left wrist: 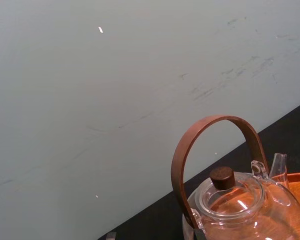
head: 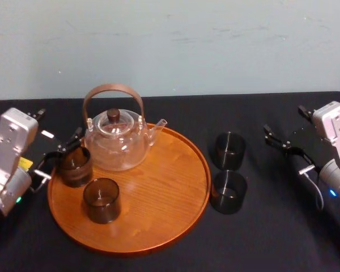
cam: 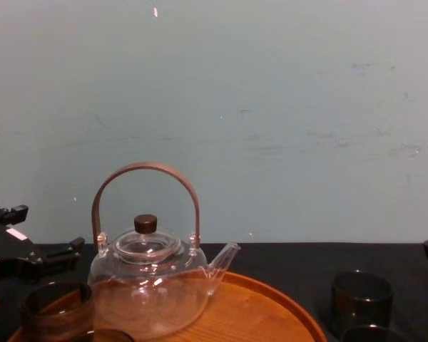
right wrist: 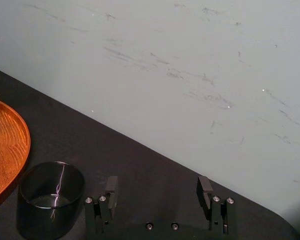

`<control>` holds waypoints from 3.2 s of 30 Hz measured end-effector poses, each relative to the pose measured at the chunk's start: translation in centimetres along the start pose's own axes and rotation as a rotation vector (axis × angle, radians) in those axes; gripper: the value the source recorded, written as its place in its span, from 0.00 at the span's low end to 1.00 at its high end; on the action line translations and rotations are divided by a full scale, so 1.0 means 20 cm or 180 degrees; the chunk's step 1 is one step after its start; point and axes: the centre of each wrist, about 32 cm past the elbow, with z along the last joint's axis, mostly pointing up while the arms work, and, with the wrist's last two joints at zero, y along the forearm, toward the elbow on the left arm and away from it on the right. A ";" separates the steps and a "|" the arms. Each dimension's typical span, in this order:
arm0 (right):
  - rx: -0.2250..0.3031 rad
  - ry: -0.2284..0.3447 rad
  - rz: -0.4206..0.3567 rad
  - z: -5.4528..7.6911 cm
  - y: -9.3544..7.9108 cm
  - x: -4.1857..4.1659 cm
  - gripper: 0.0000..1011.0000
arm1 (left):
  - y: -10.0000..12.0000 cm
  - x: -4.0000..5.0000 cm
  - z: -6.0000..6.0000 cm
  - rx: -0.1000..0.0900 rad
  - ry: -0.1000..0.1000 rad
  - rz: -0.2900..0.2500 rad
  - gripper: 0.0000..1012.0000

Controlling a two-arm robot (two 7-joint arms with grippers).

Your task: Pick up the glass from the table and place it on the tray.

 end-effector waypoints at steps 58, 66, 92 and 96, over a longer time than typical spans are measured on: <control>-0.0402 0.0362 0.1567 0.17 -0.36 0.220 0.99 | 0.00 0.000 0.00 0.0000 0.0000 0.0000 0.99; -0.0397 0.0301 0.1805 0.16 -0.36 0.208 0.99 | 0.00 0.000 0.00 0.0000 0.0000 0.0000 0.99; -0.0440 0.0428 0.2082 0.13 -0.25 0.147 0.99 | 0.00 0.000 0.00 0.0000 0.0000 0.0000 0.99; -0.0455 0.0459 0.2102 0.13 -0.23 0.134 0.99 | 0.00 0.000 0.00 0.0000 0.0000 0.0000 0.99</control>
